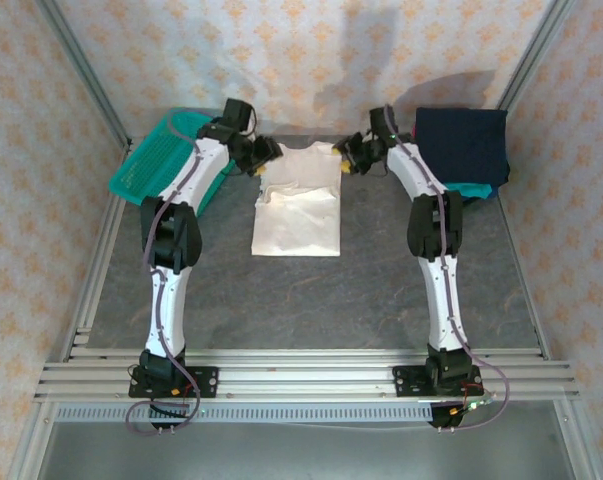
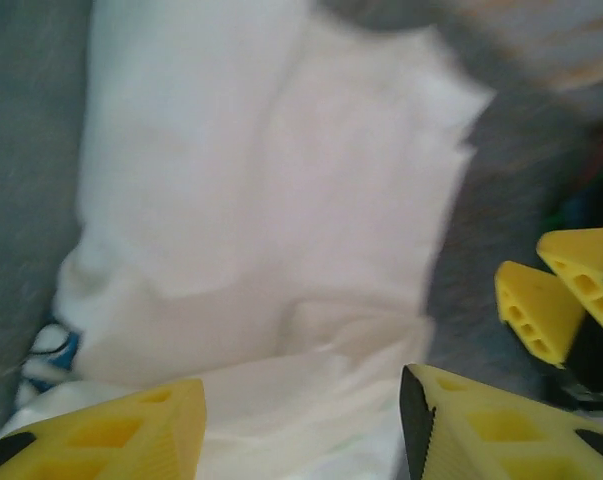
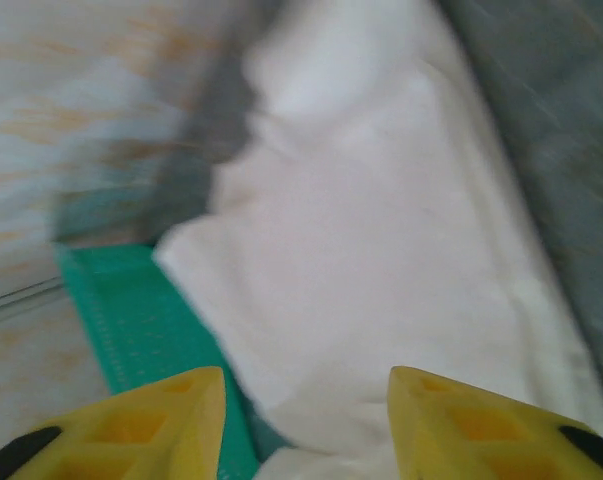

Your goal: Fold and stack the t-shirts

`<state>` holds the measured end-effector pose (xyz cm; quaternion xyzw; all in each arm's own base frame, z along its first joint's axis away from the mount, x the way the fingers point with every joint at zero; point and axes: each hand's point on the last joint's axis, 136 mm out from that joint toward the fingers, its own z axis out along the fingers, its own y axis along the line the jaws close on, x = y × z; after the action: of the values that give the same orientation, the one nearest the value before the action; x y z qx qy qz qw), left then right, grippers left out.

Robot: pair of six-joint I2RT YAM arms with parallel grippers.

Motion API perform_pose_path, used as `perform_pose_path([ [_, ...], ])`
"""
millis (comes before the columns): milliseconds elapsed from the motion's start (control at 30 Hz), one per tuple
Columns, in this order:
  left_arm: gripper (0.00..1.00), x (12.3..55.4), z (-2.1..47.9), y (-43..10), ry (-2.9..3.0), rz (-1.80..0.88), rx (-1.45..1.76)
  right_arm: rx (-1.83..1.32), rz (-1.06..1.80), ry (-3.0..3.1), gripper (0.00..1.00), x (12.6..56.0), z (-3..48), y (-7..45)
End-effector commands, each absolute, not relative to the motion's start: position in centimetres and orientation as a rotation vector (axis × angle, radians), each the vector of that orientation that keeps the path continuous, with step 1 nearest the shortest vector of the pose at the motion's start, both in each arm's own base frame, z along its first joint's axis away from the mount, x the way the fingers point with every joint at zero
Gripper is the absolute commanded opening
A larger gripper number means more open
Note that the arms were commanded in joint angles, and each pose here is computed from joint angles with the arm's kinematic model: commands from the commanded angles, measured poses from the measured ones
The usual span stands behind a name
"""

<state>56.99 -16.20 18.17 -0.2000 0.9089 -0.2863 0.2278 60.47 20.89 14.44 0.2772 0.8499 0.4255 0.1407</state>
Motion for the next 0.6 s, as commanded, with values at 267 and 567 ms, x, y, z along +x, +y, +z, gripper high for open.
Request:
perform_pose_path([
  [267, 0.65, 47.5, 26.4, -11.9, 2.445, -0.634, -0.505, 0.565, 1.203, 2.398, 0.55, 46.6, 24.8, 19.0],
  [567, 0.49, 40.4, 16.4, -13.9, 2.628, -0.706, -0.413, 0.542, 1.166, 2.566, 0.63, 36.7, 14.9, 20.9],
])
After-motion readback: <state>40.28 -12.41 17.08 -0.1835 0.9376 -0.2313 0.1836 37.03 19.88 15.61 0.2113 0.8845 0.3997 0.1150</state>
